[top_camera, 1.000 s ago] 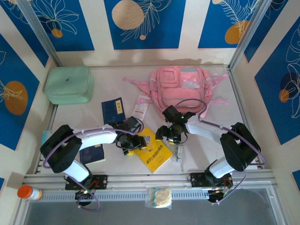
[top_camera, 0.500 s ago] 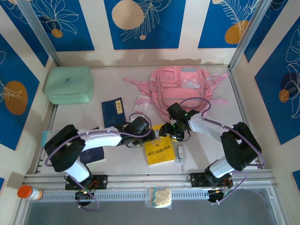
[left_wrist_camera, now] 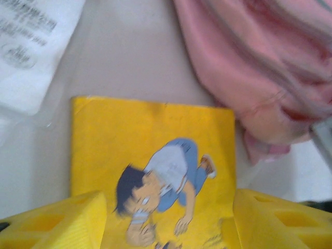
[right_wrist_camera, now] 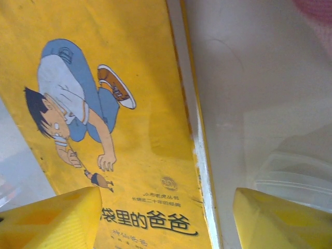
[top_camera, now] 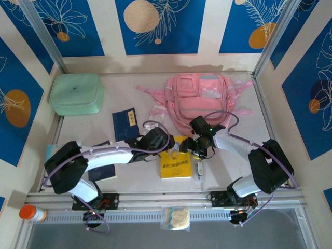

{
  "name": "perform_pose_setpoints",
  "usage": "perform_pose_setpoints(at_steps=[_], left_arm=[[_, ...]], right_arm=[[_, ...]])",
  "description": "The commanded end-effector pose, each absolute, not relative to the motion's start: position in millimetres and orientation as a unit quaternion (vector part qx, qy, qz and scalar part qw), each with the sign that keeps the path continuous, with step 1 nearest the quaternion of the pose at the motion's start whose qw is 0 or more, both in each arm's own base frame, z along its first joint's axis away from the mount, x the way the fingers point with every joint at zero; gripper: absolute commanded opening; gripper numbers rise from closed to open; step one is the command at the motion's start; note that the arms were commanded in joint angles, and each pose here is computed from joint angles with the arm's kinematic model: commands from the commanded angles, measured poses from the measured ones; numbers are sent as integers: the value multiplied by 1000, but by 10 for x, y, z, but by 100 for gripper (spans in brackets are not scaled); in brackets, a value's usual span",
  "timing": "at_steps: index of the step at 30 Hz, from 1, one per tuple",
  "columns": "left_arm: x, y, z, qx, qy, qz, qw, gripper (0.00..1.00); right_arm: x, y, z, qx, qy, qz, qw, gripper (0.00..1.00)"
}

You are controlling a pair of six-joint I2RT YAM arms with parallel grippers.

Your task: Pack books, pencil case, and school supplies into a backpack

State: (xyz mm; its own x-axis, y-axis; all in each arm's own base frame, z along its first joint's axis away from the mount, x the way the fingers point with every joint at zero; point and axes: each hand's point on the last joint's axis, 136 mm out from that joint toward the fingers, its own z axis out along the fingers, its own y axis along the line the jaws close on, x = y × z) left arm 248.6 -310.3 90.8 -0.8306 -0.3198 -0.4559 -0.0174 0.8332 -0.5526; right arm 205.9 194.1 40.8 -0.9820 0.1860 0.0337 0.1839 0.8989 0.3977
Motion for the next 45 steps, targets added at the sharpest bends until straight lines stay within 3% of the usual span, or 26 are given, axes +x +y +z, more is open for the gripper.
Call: perform_pose_setpoints(at_steps=[1,3,16,21,29,41,45], left_arm=[[2291,-2815,672,-95,933,-225,263,62],[2220,-2831,574,-91,933,-242,250,57],[2143,-3150,318,-61,933,-290,206,49],[2181,-2980,281,-84,934,-264,224,45],[2259,-2656,343,-81,941,-208,256,44],[2257,-2655,355,-65,946,-208,241,44],[2231,-2744,303,-56,947,-219,226,43]], right_arm=[[2015,2015,378,99,974,206,-2,68],[2026,2089,367,96,971,220,-6,67],[2025,2159,340,66,981,183,-3,67],[2029,2310,578,35,978,204,22,67],[1933,2579,680,25,961,275,-14,67],[1885,2259,358,25,993,115,-10,68],[1869,2401,284,27,988,148,-25,68]])
